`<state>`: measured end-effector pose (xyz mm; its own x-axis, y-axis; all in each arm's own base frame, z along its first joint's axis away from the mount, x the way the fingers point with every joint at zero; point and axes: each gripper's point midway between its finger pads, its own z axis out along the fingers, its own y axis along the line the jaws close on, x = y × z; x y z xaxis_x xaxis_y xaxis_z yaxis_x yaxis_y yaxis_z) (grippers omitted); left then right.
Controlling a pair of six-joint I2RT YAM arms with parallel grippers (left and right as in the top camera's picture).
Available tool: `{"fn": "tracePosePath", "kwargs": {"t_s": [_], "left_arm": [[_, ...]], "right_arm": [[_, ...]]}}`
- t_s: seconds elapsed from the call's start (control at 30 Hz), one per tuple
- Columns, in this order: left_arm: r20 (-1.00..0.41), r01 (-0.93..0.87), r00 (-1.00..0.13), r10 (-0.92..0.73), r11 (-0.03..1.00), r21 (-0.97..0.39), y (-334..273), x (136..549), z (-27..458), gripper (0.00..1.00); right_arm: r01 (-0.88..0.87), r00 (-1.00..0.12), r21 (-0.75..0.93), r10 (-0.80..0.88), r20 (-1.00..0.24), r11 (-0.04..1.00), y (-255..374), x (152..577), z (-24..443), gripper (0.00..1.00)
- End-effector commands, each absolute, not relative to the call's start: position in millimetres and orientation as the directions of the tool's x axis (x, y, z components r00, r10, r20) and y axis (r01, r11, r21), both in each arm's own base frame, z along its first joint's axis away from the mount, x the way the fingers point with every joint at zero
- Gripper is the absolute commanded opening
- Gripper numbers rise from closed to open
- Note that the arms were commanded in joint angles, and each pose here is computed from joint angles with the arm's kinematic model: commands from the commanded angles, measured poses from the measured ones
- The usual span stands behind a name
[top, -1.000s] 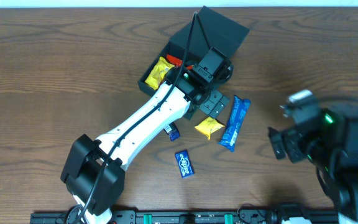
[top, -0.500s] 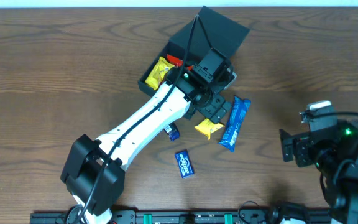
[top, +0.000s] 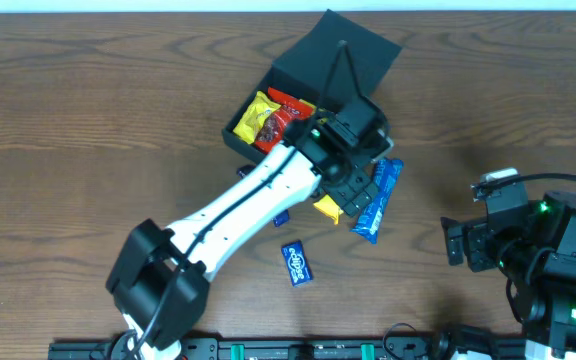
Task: Pack container
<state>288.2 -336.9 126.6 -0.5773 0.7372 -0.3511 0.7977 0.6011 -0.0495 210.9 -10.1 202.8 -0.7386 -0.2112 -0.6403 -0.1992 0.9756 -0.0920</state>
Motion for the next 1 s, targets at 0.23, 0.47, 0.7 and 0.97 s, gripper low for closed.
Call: {"fn": "tracePosePath", "kwargs": {"t_s": [0.23,0.47,0.7,0.97], "left_arm": [[-0.231,0.741,-0.638,0.735,0.667,0.073,-334,311,49,0.98],[-0.168,0.749,-0.653,0.738,0.663,-0.002,-333,294,35,1.0],[-0.166,0.759,-0.645,0.746,0.651,-0.021,-334,290,27,0.96],[-0.155,0.756,-0.652,0.743,0.653,-0.052,-333,282,19,0.97]], "right_arm": [[-0.186,-0.745,-0.071,-0.188,-0.64,0.98,-10,210,201,0.99],[-0.186,-0.745,-0.071,-0.188,-0.64,0.98,-10,210,201,0.99],[-0.186,-0.745,-0.071,-0.188,-0.64,0.98,-10,210,201,0.99],[-0.186,-0.745,-0.071,-0.188,-0.64,0.98,-10,210,201,0.99]]}}
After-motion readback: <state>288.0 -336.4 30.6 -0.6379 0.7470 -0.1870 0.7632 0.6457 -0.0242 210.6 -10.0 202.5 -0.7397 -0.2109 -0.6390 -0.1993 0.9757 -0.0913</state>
